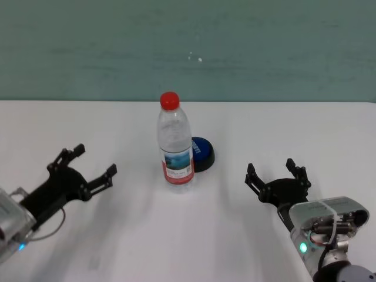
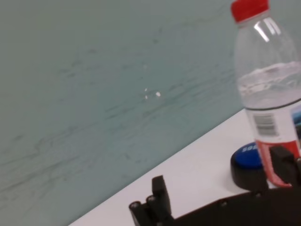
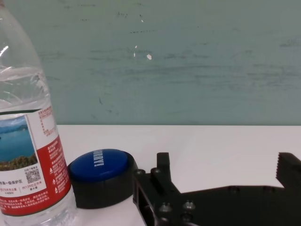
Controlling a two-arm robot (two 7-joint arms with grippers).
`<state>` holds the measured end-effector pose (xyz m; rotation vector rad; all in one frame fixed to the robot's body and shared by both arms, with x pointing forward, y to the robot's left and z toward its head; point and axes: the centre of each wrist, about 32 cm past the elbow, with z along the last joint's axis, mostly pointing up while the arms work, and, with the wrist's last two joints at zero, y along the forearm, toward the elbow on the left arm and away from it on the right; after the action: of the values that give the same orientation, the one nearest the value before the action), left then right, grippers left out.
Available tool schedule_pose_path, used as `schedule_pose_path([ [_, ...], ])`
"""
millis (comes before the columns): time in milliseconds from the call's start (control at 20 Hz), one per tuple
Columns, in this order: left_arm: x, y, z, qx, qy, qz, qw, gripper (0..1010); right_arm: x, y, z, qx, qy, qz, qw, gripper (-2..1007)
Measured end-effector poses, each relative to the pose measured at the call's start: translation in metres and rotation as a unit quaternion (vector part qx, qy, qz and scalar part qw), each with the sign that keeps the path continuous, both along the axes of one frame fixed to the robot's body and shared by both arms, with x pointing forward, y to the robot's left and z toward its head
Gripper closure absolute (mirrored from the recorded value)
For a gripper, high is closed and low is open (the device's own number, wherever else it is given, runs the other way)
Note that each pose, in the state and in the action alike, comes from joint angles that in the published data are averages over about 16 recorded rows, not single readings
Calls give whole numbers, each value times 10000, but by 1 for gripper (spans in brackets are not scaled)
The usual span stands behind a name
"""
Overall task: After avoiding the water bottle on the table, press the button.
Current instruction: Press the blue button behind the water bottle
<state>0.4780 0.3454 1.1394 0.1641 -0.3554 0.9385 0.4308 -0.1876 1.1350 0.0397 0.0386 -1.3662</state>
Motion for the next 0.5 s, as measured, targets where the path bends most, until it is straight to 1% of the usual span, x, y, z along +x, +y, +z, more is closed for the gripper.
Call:
schedule_pose_path([
  [250, -165, -74, 3, -34, -25, -15, 10000, 10, 0, 0, 0, 0, 0, 0, 10000, 1],
  [500, -264, -165, -19, -79, -24, -93, 9999, 10, 0, 0, 0, 0, 0, 0, 10000, 1],
])
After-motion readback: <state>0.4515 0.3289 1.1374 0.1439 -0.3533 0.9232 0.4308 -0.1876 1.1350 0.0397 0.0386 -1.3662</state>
